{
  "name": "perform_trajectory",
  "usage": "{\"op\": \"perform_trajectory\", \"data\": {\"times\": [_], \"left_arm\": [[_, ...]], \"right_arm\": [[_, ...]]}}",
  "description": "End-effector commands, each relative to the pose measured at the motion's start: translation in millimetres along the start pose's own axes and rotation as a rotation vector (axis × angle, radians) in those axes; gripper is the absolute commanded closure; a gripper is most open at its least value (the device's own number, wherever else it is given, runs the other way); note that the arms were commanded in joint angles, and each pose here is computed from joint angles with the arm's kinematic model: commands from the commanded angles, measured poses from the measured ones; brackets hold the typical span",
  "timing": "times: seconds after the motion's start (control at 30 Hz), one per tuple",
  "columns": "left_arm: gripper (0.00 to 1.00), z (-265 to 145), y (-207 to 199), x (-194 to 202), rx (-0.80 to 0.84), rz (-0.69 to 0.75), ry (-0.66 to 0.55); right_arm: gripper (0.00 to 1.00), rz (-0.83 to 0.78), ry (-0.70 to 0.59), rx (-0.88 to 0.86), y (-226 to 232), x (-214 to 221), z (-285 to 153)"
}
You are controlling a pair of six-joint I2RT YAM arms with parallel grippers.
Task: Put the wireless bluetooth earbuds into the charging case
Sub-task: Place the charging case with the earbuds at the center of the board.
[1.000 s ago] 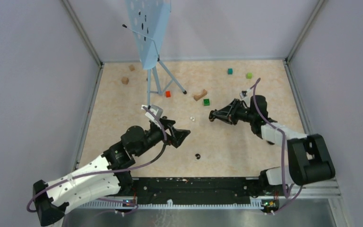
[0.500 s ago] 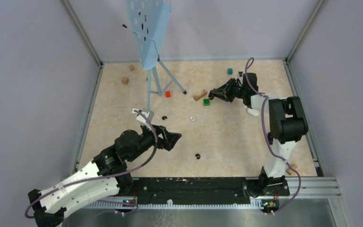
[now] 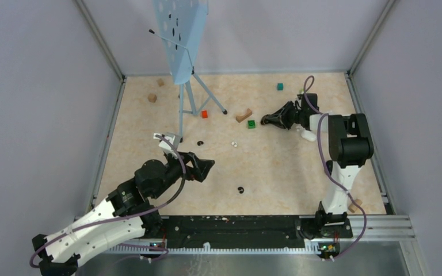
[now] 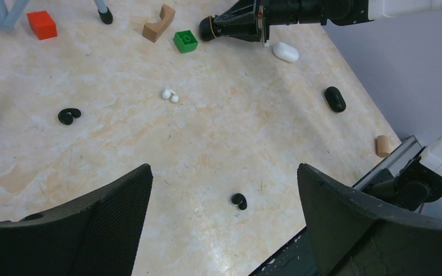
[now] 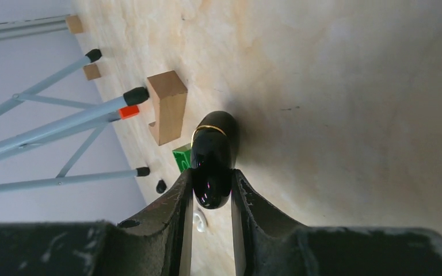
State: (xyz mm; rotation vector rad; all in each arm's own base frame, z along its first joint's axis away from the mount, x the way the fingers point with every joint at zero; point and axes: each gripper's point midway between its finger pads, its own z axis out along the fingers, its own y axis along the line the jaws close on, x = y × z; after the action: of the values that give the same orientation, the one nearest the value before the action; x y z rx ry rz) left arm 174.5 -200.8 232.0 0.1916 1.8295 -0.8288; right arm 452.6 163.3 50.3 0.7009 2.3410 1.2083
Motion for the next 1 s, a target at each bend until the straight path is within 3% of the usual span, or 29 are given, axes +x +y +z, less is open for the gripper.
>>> {"op": "perform_trajectory", "data": {"times": [0.0,0.13,0.3,0.5,0.67,0.83,0.97], "left_arm": [[0.01,-6.2,-7.9,-30.5,0.0,-0.001,-0.07],[0.01,-2.7,-8.7,-31.9,-0.001,0.025,-0.072],[0.01,5.6,-8.5,-33.0,-0.075,0.043,0.02],[0.01,22.4,-25.3,-0.6,0.018,0.044,0.145],[0.01,33.2,-23.2,26.0,0.002,-0.024,0.219],[0.01,38.5,-12.9,50.3,-0.05,-0.061,0.288],[0.01,39.0,4.1,57.8,-0.14,-0.062,0.3]], "right_arm": [[0.69,-0.022,-0.035,0.037,-12.5,-8.9,-12.1],[0.44,-0.06,-0.062,0.062,-7.6,-14.3,-29.0],[0.37,-0.15,-0.078,0.176,4.9,-23.9,-69.0],[0.35,-0.274,-0.083,0.125,34.5,8.4,-121.3],[0.35,-0.341,-0.155,0.228,12.3,46.0,-158.4],[0.34,-0.587,-0.058,0.261,14.1,136.2,-152.6],[0.34,-0.599,-0.015,0.319,-6.2,173.3,-151.3]]}}
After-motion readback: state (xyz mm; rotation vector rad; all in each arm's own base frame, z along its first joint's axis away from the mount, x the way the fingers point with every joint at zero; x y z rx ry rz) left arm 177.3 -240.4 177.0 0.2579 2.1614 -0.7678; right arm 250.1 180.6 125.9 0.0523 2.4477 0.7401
